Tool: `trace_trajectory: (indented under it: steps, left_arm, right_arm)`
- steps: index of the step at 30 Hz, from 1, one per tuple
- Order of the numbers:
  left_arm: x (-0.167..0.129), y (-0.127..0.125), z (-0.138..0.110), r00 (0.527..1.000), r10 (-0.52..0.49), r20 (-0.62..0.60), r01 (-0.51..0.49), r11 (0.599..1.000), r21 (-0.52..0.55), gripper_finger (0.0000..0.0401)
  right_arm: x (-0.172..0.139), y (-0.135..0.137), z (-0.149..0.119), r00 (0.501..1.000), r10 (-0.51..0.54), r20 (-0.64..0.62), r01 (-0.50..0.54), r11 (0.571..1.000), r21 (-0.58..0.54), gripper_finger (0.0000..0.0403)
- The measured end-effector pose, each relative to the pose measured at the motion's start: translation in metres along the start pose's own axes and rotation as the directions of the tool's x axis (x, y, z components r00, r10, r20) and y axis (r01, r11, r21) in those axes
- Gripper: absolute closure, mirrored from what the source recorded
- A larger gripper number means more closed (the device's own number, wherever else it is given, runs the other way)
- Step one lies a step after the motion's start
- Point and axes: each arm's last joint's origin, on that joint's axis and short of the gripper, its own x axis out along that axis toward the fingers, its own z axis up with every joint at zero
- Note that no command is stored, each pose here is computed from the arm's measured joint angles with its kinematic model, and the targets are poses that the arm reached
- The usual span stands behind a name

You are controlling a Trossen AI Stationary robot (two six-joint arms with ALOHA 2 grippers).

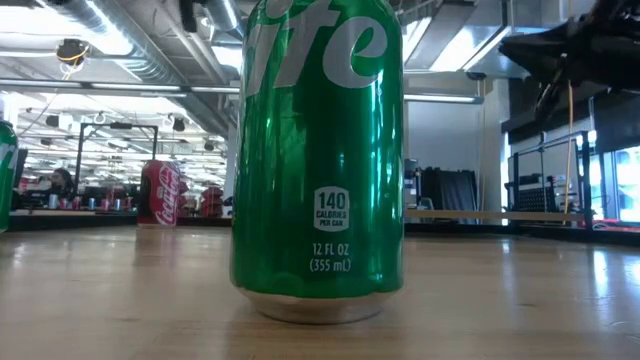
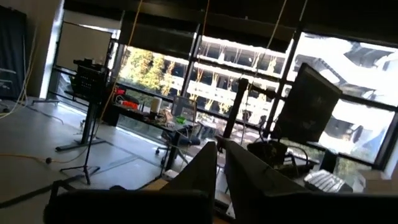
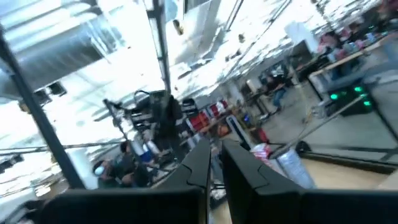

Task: Place canned beverage on shelf
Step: Put the top white-pink soda can on the shelf

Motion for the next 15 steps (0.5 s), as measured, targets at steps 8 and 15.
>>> trace_trajectory:
  steps: [8,15]
  left_arm:
    - [0.044,-0.007,0.004,0.973,-0.048,-0.228,0.058,0.998,0.037,0.0226]
    - [0.083,-0.015,0.009,0.849,0.010,-0.528,0.038,0.996,0.079,0.0128]
  right_arm:
    - [0.000,0.001,0.003,0.999,-0.021,0.036,0.020,0.999,0.034,0.0375]
    - [0.003,0.008,0.013,0.999,-0.004,-0.033,0.004,1.000,-0.002,0.0375]
